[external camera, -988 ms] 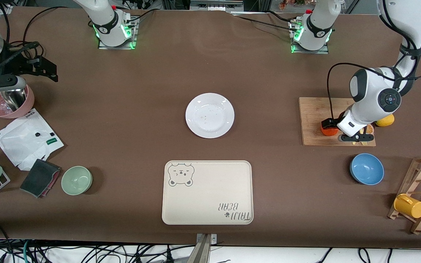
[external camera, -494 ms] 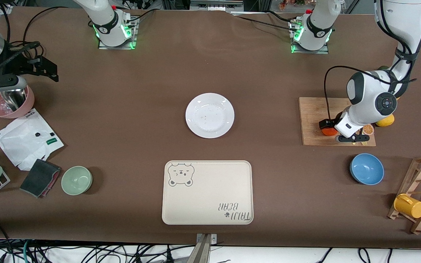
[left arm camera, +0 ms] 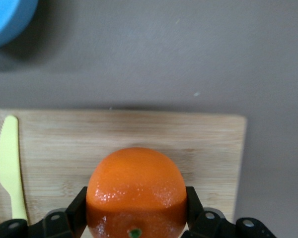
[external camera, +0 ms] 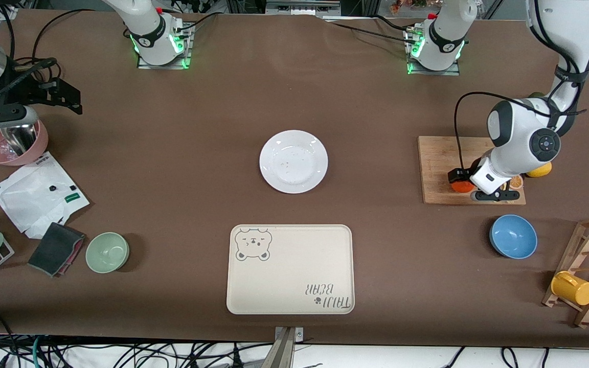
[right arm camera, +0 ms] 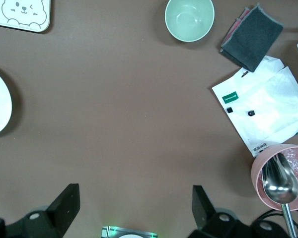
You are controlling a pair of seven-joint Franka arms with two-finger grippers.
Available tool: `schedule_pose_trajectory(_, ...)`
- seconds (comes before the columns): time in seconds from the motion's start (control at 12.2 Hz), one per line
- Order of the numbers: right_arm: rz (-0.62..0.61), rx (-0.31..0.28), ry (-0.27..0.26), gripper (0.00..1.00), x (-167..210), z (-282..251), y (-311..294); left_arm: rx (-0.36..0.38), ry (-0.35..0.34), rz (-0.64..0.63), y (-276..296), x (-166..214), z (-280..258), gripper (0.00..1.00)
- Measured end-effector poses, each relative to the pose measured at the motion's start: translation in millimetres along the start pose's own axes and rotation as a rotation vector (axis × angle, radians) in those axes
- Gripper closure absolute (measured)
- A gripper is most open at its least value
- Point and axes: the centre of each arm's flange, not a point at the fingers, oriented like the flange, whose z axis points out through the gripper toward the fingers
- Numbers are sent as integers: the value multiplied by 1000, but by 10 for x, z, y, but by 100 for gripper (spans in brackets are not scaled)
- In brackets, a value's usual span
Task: Place orange and plate with both arms
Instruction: 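Lift the orange with the left gripper and carry it over the plate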
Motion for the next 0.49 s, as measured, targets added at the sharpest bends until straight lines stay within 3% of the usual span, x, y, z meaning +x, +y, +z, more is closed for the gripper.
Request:
schedule_pose_trajectory(0.25, -1, 0, 0, 0, 0, 0, -4, -30, -18, -43, 596, 95, -631, 21)
schedule_pose_trajectory(0.49, -1, 0, 0, 0, 1, 0, -6, -49, -36, -180, 1540, 19, -920, 21)
